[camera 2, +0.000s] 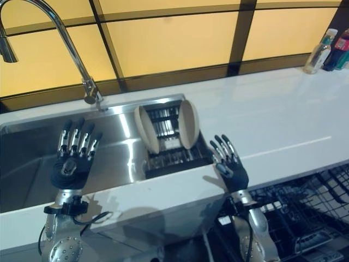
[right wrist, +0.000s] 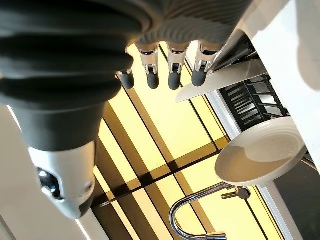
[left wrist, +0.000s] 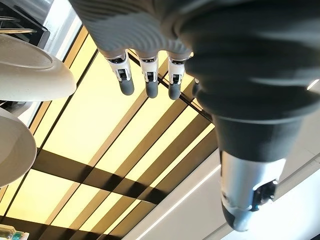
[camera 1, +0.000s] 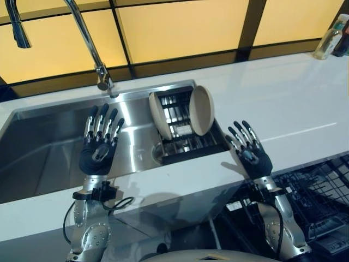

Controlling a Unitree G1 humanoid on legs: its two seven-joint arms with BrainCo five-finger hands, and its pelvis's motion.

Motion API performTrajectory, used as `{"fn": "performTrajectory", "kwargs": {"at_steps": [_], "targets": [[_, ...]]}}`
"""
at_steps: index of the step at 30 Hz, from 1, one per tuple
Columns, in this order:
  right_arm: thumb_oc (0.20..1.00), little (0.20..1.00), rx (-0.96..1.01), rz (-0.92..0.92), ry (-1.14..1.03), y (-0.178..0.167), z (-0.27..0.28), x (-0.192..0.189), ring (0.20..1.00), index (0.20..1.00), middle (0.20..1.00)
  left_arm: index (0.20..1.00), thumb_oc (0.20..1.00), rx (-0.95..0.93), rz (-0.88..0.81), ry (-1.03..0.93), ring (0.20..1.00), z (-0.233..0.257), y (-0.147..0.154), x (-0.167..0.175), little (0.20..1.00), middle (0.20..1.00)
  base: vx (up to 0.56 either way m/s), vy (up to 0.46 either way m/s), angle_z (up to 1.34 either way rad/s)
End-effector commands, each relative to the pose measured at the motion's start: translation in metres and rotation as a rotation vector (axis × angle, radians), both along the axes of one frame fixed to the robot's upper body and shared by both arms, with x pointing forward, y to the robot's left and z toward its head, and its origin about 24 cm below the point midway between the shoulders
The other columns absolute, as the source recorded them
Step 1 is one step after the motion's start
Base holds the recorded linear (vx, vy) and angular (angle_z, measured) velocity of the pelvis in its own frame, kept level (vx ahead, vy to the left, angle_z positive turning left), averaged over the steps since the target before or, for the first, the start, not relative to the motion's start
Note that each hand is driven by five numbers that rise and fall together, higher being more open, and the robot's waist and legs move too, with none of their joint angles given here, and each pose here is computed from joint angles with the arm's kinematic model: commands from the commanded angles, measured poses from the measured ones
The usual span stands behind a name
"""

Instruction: Pick up plates and place into dishwasher.

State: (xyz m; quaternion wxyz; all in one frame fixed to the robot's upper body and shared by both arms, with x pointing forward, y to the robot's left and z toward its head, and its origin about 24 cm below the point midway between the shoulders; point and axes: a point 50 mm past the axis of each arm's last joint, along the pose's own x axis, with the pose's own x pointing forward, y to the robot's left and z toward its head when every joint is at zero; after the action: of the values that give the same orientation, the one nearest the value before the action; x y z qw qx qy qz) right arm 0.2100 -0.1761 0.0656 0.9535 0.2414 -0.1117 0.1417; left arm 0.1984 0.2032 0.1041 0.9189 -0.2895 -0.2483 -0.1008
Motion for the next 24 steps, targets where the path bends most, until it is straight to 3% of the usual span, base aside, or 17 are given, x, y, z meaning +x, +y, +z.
{"fn": "performTrajectory", "kwargs": {"at_steps": [1, 15, 24], "targets": [[1.0, 1.0, 0.057, 0.003, -0.17, 0.003, 0.034, 0.0, 1.0, 1.0, 1.0, 1.0, 1.0, 0.067, 0.035, -0.064, 1.0, 0.014, 0.011, -0.004, 1.0, 1.0, 0.0, 0.0, 0.0], [1.0, 1.0, 0.062, -0.001, -0.17, 0.002, 0.034, 0.0, 1.0, 1.0, 1.0, 1.0, 1.0, 0.04, 0.027, -0.108, 1.0, 0.015, 0.013, -0.007, 1.0, 1.0, 0.0, 0.0, 0.0], [1.0, 1.0, 0.058, 0.023, -0.165, 0.008, 0.035, 0.004, 1.0, 1.0, 1.0, 1.0, 1.0, 0.291, 0.144, -0.256, 1.0, 0.046, 0.009, 0.002, 1.0, 1.0, 0.0, 0.0, 0.0]]}}
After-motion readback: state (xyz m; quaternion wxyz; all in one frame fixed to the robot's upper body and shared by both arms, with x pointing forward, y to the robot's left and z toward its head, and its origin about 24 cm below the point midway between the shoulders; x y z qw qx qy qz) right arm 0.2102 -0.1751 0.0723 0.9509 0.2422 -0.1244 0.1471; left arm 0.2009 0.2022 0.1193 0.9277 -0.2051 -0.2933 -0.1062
